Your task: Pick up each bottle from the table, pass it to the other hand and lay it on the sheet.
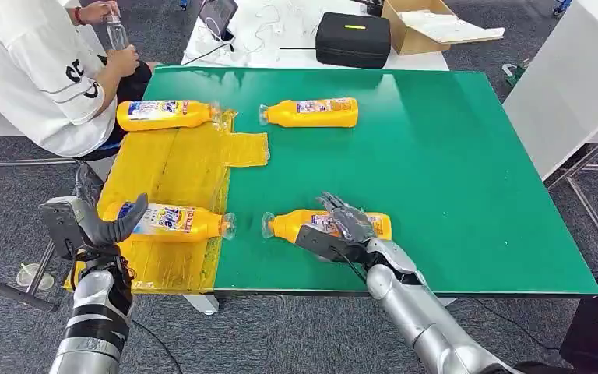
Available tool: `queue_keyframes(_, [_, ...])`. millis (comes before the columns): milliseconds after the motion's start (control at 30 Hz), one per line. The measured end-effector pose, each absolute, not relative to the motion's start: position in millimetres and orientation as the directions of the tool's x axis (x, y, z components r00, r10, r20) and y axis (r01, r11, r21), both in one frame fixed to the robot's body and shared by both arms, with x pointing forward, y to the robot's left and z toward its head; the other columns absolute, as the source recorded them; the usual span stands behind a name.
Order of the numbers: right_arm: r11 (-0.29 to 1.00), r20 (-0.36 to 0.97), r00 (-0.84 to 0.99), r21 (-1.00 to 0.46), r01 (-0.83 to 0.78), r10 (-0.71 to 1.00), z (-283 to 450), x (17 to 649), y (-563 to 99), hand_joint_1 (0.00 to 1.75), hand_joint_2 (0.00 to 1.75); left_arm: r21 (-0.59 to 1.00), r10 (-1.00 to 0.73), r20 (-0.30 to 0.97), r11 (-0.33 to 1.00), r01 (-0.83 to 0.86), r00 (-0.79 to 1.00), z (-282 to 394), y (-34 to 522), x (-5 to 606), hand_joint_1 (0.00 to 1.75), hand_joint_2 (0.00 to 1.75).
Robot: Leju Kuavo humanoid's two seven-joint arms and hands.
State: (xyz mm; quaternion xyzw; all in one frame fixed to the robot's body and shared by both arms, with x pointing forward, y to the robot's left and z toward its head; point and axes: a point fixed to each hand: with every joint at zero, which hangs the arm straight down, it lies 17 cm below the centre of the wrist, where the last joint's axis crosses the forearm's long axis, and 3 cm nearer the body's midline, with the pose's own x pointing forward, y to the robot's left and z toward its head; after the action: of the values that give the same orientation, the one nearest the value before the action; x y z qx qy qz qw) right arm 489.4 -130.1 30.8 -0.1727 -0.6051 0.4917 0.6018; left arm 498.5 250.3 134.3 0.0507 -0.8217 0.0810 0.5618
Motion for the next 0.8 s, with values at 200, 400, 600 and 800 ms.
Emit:
queue_keyframes(200, [0.380,0.493,-0.205,-0.826,-0.417,0.846,24.4,500.3,-146.8,0.00,1.75,-0.069,0.012,0.943,0.985,-0.161,-0.333,122.4,244.7,499.1,0.00,1.75])
queue_keyframes(400, [0.318,0.447,-0.214,-0.833,-0.452,0.868,18.6,503.5,-154.2,0.23,1.75,-0.075,0.026,0.948,0.987,-0.143,-0.317,117.1,239.0,501.0,0.00,1.75])
queue_keyframes(600, [0.270,0.419,-0.226,-0.829,-0.490,0.879,12.1,503.1,-157.1,1.75,1.75,-0.077,0.033,0.952,0.988,-0.134,-0.304,113.3,235.2,502.6,0.00,1.75])
queue_keyframes(800, [0.251,0.423,-0.245,-0.817,-0.519,0.872,9.2,501.7,-155.8,1.75,1.75,-0.078,0.037,0.956,0.988,-0.131,-0.292,109.7,232.3,503.8,0.00,1.75])
